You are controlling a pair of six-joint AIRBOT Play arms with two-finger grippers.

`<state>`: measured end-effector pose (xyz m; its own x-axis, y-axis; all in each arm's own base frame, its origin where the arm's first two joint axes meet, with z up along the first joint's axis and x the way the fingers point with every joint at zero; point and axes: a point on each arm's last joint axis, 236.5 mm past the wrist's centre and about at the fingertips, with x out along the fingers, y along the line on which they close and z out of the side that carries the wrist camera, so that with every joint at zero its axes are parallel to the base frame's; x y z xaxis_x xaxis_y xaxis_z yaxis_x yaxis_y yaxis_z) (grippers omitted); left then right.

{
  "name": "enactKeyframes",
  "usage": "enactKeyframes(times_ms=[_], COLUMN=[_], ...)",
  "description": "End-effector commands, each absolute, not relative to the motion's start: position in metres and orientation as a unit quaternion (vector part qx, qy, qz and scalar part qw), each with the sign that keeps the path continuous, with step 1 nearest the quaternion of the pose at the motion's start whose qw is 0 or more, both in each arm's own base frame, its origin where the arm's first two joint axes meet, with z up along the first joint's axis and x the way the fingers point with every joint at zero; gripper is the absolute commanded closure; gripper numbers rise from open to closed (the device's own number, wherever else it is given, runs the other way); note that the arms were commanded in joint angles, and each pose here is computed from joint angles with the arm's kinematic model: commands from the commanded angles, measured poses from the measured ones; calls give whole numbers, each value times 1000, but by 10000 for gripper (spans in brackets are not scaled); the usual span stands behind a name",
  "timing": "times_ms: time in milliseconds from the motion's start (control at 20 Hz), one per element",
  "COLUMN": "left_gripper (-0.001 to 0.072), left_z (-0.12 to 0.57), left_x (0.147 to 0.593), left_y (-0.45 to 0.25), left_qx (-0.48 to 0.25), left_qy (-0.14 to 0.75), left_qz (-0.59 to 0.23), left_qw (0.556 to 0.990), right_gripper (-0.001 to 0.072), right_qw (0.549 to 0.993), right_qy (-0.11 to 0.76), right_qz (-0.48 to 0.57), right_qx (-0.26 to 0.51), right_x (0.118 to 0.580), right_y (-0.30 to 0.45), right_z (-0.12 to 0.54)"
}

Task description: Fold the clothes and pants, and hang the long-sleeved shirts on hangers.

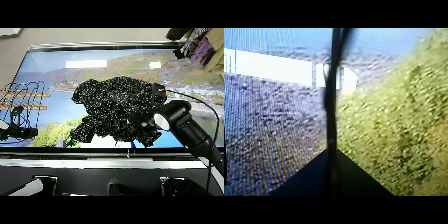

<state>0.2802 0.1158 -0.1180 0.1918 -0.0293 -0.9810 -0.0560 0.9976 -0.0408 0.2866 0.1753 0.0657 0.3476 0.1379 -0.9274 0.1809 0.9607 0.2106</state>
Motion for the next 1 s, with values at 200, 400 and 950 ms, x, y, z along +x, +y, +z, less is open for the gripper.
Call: enactKeyframes(times_ms=[200, 400, 950], left_gripper=[689, 690, 691], left_z=[-86, -4, 137], left_x=[307, 357, 342], left_y=[116, 122, -30], left_qx=[-25, -29, 189], left_qy=[596, 498, 321], left_qz=[9, 24, -200], left_qw=[803, 867, 906], right_gripper=[687, 687, 688], right_qw=[807, 814, 837], right_qy=[573, 565, 536], right_qz=[-18, -25, -44], right_qx=[142, 133, 103], right_x=[285, 289, 304], right_y=[174, 169, 151], right_z=[65, 66, 71])
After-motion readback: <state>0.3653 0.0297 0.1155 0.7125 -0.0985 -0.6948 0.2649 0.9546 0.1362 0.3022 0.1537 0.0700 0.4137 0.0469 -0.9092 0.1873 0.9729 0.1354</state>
